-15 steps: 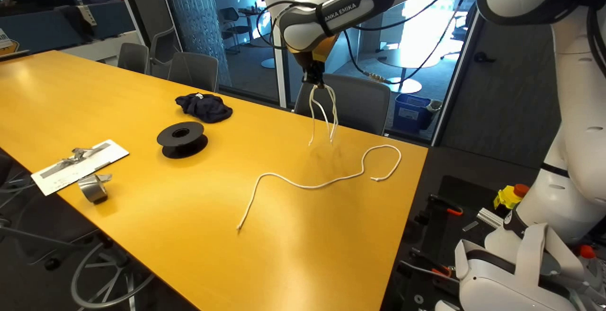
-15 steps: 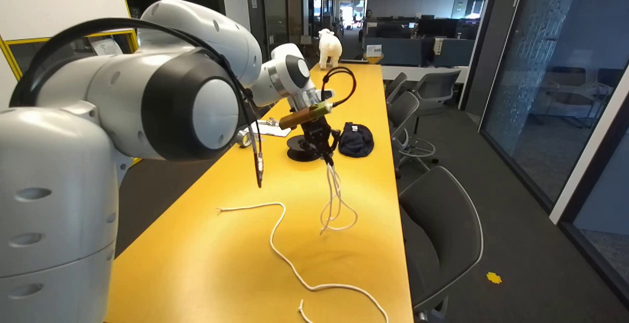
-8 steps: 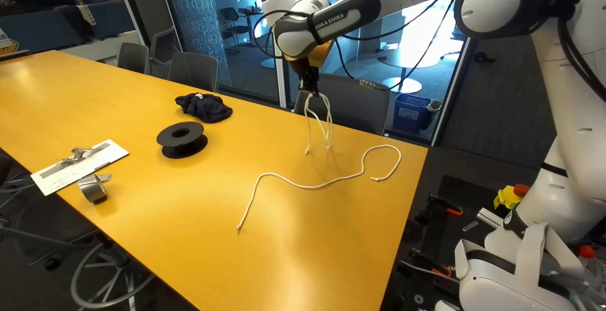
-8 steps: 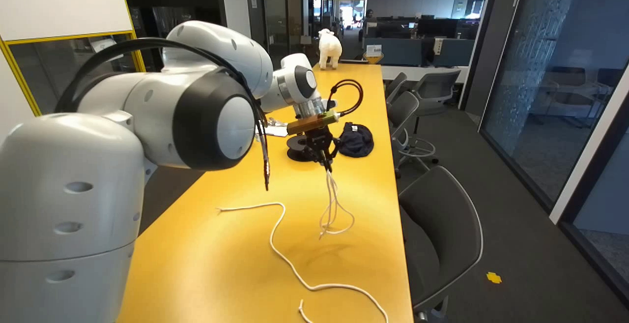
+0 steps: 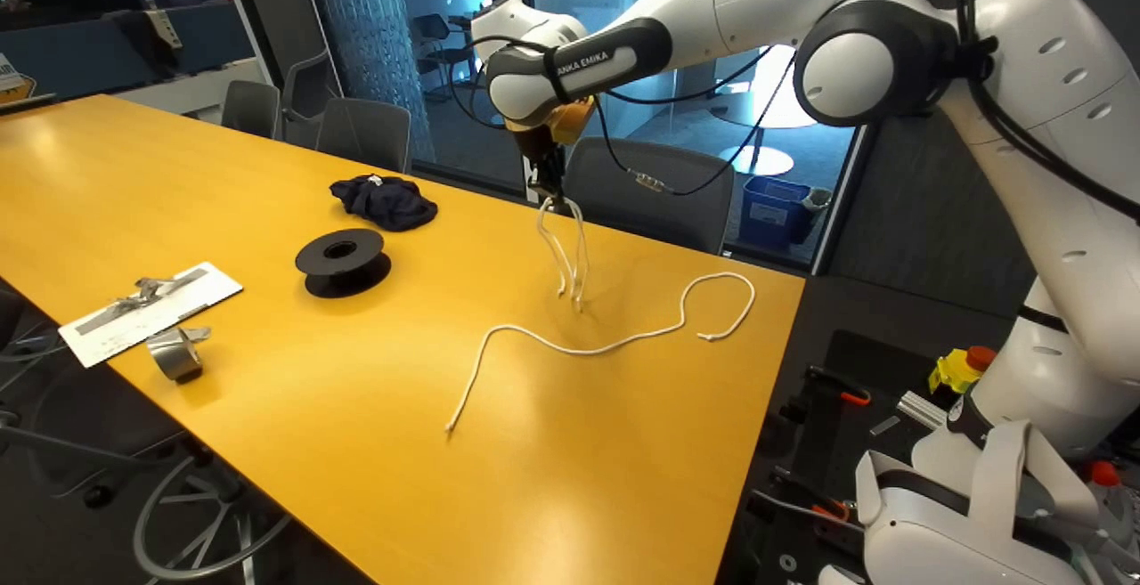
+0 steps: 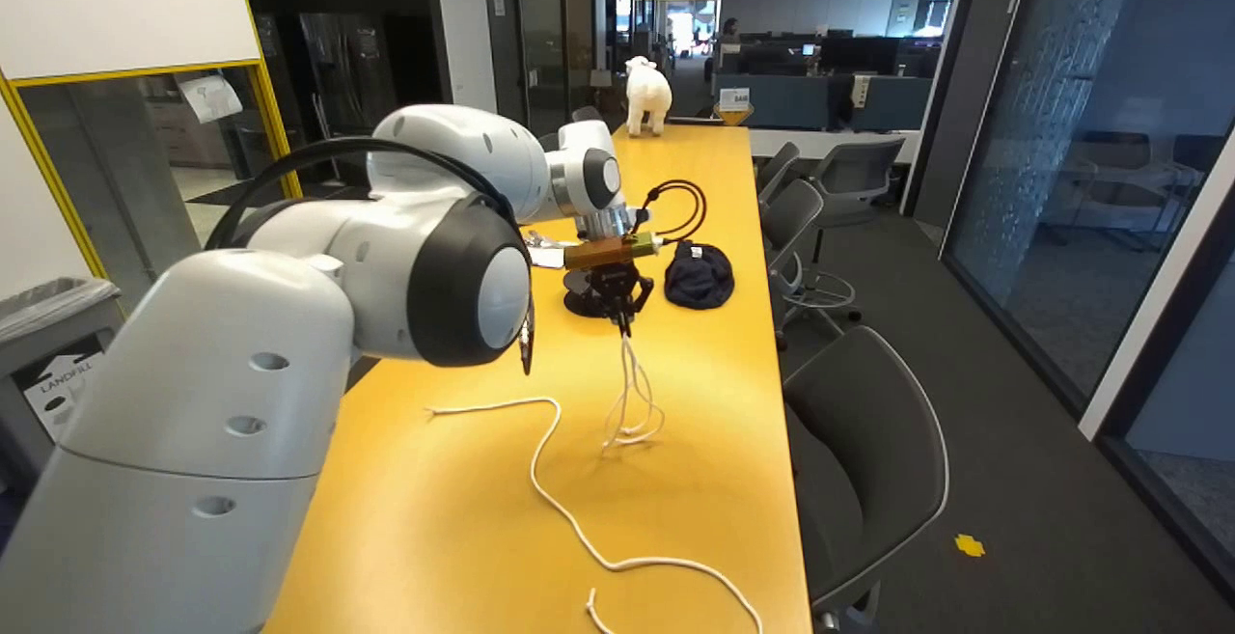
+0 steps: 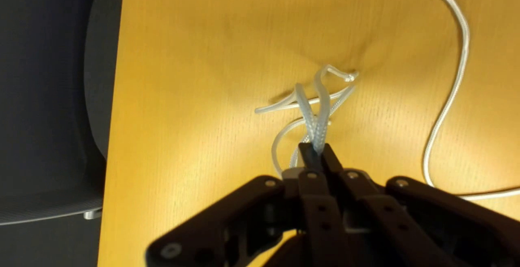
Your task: Separate the two white ropes
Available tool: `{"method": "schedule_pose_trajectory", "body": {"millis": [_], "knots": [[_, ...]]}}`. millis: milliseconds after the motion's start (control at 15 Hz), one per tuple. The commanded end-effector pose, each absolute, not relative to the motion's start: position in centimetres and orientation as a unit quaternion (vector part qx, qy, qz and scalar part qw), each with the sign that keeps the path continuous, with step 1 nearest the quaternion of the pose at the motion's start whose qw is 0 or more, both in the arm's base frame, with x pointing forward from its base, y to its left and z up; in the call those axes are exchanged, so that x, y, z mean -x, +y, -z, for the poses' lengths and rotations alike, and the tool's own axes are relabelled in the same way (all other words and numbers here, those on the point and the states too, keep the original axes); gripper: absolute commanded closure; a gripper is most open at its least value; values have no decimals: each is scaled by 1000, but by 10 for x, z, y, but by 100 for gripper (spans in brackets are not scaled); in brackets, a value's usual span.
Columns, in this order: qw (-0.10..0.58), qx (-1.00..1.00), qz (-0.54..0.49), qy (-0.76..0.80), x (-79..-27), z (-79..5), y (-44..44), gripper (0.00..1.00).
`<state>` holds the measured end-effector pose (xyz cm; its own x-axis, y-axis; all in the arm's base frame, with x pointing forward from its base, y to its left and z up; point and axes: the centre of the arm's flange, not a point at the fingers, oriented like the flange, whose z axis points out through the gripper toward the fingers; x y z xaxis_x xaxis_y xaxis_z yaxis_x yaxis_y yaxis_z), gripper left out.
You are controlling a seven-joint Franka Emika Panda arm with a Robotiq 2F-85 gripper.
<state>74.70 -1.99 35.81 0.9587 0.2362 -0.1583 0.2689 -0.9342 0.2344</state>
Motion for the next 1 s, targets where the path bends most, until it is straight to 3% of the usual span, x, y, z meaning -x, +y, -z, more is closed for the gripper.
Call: {"method": "schedule_pose_trajectory", "body": {"millis": [0, 933], "knots": [[117, -985, 54, 119, -794, -351, -37, 98], [136, -987, 72, 51, -820, -295, -136, 97]]}}
